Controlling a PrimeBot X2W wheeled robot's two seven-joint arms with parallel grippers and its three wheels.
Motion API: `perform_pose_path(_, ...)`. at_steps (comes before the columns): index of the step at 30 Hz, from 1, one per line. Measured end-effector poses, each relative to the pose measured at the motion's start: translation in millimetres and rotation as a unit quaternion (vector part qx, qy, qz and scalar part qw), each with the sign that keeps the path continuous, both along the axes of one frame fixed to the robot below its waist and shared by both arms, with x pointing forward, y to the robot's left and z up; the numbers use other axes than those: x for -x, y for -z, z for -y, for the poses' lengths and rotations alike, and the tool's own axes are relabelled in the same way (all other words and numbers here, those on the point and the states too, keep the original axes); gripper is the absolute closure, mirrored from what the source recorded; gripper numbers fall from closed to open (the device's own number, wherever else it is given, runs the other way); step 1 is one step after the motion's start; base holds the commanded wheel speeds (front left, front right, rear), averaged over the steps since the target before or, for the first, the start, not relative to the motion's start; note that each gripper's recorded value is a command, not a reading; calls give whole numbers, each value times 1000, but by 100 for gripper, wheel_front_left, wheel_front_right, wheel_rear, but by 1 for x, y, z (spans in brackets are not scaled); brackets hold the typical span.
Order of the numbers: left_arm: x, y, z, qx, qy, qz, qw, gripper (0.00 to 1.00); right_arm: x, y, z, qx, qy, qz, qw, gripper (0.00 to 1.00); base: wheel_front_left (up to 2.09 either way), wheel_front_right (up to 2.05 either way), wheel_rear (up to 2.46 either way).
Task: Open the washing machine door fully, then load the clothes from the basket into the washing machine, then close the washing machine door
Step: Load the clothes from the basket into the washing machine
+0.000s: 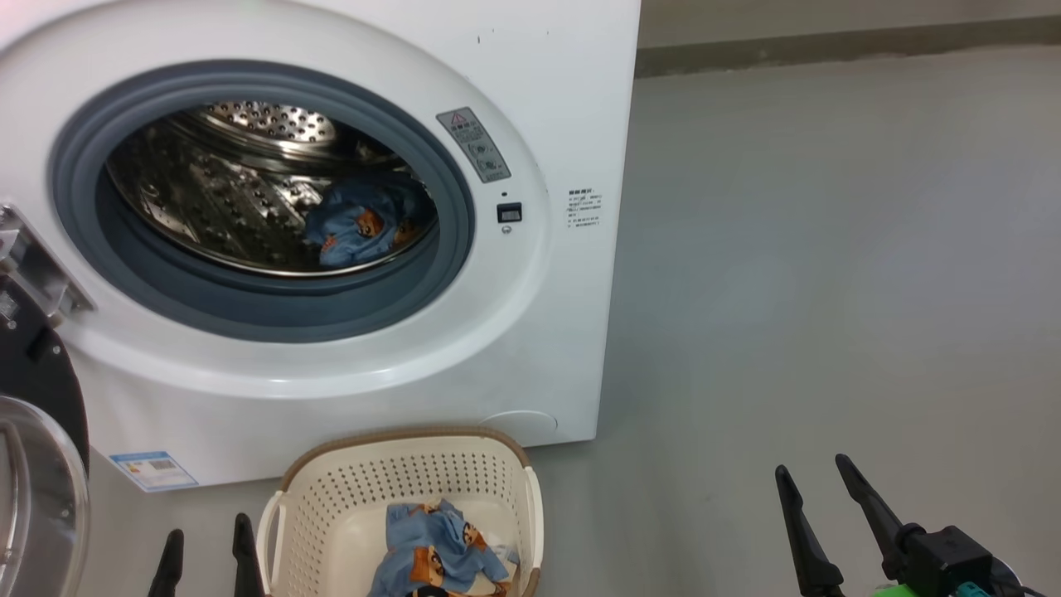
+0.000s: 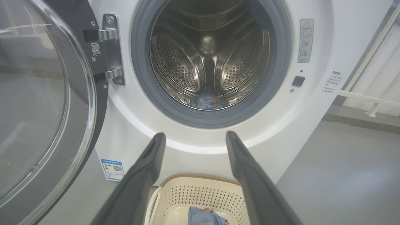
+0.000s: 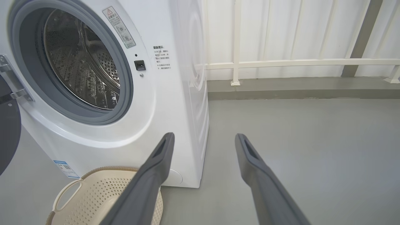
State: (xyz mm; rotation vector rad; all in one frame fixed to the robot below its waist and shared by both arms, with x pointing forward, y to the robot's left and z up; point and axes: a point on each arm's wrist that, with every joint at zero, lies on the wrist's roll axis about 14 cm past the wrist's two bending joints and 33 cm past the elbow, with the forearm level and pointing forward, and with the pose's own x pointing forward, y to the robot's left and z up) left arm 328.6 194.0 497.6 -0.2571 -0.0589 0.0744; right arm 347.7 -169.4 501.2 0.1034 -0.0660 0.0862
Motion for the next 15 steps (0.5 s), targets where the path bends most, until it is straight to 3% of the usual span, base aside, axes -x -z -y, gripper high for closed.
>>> perform_pose_path(15,-40,54,16,25,30,-77,996,0,-35,32,-8,-2,-11,-45,999,0,0,0,0)
